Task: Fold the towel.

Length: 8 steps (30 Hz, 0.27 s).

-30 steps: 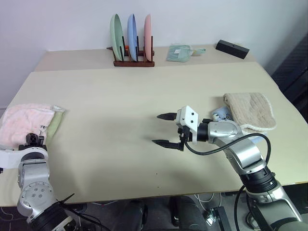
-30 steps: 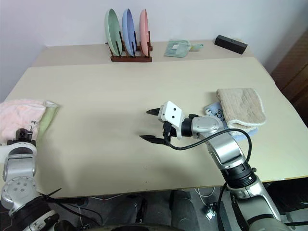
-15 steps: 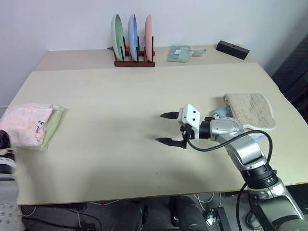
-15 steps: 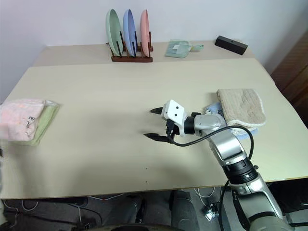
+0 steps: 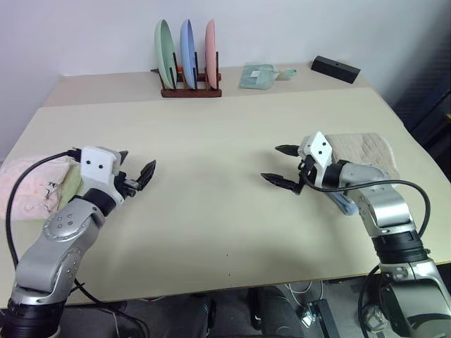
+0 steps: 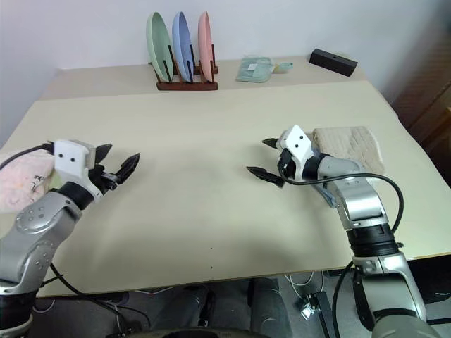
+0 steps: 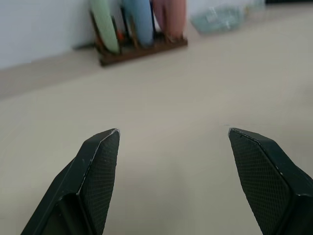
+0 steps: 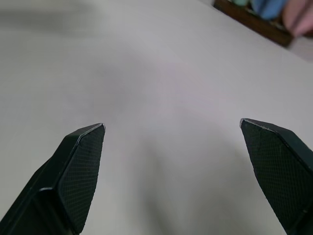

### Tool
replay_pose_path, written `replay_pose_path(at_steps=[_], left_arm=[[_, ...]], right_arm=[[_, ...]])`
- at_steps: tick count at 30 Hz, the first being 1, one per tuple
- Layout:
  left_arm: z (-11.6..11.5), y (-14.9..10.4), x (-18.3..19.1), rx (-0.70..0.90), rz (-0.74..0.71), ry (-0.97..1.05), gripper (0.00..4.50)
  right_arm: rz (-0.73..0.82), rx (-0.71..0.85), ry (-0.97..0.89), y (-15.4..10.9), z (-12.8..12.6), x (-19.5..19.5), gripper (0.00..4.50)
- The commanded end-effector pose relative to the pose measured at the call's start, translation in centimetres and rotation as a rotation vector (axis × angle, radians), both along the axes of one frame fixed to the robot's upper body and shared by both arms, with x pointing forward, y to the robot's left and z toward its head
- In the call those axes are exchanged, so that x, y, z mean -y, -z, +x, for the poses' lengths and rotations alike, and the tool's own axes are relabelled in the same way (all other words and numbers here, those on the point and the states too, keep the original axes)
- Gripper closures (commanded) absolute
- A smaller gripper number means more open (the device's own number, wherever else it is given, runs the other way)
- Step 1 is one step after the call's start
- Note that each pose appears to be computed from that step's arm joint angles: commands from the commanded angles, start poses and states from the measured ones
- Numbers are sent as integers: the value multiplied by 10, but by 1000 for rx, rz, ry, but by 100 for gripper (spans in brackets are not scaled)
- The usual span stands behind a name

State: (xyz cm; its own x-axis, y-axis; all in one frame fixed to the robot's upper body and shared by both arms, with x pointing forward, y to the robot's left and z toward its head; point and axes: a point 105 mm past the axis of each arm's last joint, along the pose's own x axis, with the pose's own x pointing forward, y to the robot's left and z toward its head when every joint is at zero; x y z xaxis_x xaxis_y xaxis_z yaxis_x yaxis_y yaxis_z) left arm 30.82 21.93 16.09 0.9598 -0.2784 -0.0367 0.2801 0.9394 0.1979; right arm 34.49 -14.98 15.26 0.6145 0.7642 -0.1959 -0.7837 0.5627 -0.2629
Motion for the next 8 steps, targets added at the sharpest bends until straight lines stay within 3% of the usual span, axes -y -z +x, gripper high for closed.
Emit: replay_pose_path(at_steps=[1, 8], left_arm=[[4, 3, 1, 8, 100, 63, 88], [2, 18, 6, -22, 90, 114, 88]], right_arm=[[50, 30, 66, -11, -8, 14, 0], [59, -8, 146, -5, -18, 34, 0]])
